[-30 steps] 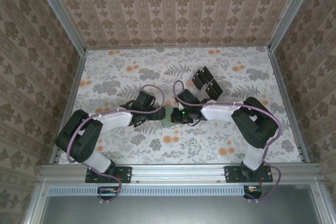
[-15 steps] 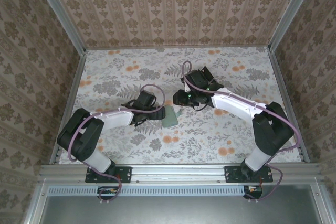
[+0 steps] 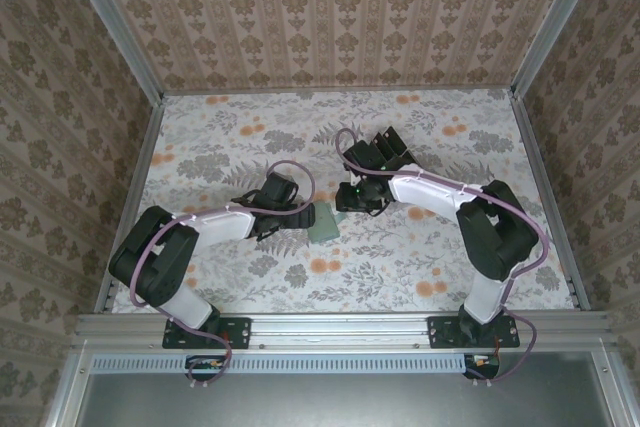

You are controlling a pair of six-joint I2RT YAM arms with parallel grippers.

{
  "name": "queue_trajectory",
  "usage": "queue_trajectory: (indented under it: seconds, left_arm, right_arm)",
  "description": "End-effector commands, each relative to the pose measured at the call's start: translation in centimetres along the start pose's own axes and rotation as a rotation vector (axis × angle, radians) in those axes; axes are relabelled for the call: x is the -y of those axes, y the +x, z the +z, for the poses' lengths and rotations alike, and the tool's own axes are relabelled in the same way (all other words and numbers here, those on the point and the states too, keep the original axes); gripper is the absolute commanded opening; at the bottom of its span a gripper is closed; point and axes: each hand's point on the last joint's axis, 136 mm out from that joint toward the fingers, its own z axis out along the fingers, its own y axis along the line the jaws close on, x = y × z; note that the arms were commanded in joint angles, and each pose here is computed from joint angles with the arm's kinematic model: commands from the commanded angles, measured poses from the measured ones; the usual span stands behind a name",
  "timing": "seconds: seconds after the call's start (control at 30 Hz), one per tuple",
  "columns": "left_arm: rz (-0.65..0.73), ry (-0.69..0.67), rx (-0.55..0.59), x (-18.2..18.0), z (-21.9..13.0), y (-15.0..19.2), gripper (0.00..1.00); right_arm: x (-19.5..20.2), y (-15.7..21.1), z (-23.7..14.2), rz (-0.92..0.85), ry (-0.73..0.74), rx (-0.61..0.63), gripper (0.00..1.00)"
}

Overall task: Put the credit cards into the card holder
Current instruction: Close the button on the card holder.

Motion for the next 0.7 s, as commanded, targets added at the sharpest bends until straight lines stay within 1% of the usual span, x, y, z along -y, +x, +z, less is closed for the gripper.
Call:
queue_trajectory:
  seconds: [0.0, 0.17, 0.27, 0.4, 0.63, 0.67]
  left_arm:
    - [0.014, -0.093, -0.076, -2.52, 1.51, 2.42, 1.00]
    - [0.016, -0.089, -0.075, -2.47, 1.53, 2.40, 1.00]
    - [0.016, -0.088, -0.073, -2.43, 1.57, 2.34, 1.00]
    - [0.014, -0.087, -0.076, -2.46, 1.61, 2.46, 1.00]
    - [0.013, -0.085, -0.072, -2.42, 1.58, 2.38, 1.00]
    - [0.014, -0.083, -0.073, -2.38, 1.57, 2.40, 1.00]
  right_arm:
    - [0.52, -0.17, 0.24, -0.010, 0.038, -0.007, 0.29]
    - [0.65, -0.09, 0.68, -0.008, 0.044, -0.015, 0.24]
    - [0.73, -0.04, 0.81, -0.007, 0.046, -0.019, 0.22]
    - [0.88, 0.08, 0.95, -0.005, 0.049, -0.022, 0.17]
    - [0.91, 0.19, 1.12, -0.005, 0.047, -0.026, 0.14]
    - [0.92, 0.22, 1.21, -0.005, 0.047, -0.028, 0.11]
